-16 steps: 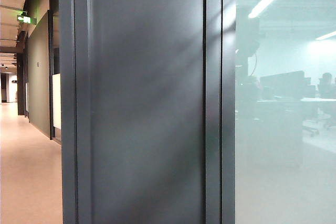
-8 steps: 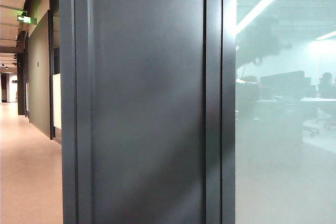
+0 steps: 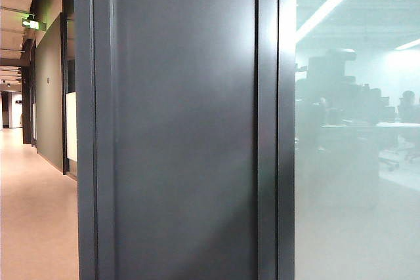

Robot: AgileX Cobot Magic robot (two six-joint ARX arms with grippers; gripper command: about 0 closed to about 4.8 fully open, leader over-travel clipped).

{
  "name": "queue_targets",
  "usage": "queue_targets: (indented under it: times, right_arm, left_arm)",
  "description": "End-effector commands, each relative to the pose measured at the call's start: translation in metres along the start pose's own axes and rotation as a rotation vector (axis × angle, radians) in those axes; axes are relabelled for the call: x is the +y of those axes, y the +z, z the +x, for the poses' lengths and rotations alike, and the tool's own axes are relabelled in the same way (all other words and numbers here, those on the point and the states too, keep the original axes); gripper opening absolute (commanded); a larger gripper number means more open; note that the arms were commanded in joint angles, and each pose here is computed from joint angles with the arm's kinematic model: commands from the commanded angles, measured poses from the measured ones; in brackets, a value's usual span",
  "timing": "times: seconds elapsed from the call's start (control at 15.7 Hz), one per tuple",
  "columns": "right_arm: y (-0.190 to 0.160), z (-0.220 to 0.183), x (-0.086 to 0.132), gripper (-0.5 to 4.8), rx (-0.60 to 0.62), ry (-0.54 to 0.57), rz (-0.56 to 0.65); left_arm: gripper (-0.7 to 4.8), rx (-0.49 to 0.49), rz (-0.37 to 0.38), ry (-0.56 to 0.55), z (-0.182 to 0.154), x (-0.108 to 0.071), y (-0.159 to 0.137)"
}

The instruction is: Raise the arm to find the leftmost switch on the wall and turn off the lights.

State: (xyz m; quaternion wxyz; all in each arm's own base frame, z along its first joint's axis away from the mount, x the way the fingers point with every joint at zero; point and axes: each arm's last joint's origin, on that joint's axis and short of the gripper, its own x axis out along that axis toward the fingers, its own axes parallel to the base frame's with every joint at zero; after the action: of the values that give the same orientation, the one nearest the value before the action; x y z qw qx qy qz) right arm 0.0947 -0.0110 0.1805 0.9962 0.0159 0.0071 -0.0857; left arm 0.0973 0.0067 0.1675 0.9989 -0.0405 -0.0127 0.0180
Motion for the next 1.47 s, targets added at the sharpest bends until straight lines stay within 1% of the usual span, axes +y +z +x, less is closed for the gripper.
queue_targets:
  times: [0.06,0.19,0.45,1.47]
  right_arm:
    - [-0.004,0.0017,0.0025,-0.01,-0.083,0.055,0.022]
    - [-0.0108,0.0025,0.0063,-0.01,-0.058,0.093,0.025]
    - [-0.0133,0.0012,0.0099,-0.01,-0.035,0.129,0.023]
    - [-0.0131,0.0011,0.0099,-0.01,-0.036,0.13,0.023]
  left_arm:
    - [-0.05,-0.012,0.004,-0.004,-0.0002,-0.0002,0.0018]
    - [-0.05,-0.012,0.003,-0.004,-0.0002,-0.0002,0.0018]
    - [-0.05,-0.012,0.003,-0.004,-0.0002,-0.0002,0.0017]
    - [-0.05,-0.012,0.004,-0.004,-0.0002,-0.0002,0.0018]
